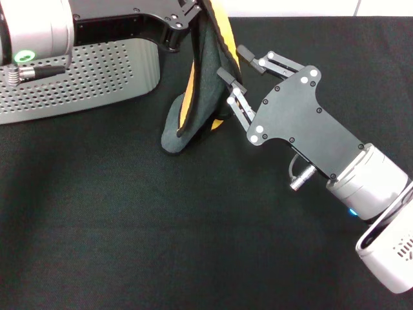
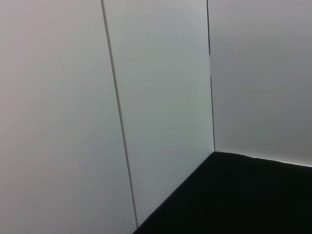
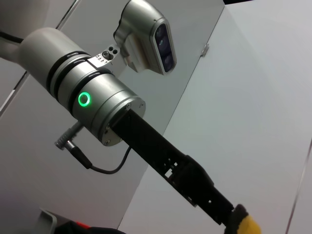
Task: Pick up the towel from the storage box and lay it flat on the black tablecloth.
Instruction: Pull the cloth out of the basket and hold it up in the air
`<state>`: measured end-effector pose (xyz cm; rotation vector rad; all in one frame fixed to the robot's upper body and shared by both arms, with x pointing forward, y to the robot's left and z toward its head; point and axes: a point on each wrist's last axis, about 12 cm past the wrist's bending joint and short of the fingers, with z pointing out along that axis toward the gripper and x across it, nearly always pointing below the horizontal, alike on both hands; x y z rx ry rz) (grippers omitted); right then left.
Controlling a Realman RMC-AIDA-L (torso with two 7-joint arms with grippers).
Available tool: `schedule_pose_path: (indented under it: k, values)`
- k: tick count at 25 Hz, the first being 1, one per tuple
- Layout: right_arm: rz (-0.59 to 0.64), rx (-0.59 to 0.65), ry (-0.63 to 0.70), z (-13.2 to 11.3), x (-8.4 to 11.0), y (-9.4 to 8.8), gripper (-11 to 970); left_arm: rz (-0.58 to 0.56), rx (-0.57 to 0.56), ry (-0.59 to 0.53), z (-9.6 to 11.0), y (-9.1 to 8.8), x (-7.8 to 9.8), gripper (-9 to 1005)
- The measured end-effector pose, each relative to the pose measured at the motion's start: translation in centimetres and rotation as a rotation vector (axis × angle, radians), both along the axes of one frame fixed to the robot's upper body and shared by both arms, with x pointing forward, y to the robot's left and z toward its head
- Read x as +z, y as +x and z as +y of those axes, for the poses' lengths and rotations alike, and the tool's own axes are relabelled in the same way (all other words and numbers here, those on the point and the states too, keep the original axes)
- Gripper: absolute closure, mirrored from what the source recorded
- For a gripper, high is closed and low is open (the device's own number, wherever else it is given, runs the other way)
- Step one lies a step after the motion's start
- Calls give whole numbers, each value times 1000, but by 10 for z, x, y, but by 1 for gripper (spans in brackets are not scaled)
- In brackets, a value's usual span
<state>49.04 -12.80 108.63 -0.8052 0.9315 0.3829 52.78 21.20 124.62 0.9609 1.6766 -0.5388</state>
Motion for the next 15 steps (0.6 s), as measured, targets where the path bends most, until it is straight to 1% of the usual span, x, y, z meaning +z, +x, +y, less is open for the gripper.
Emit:
schedule_pose_path:
  k: [6,15]
  values:
    - [-5,-3,4,-1,0,-2,841,5,5,2,2,-1,-2,969]
    - [-16,8,23,-2,1,-6,847,24,-1,6,2,-1,-7,967]
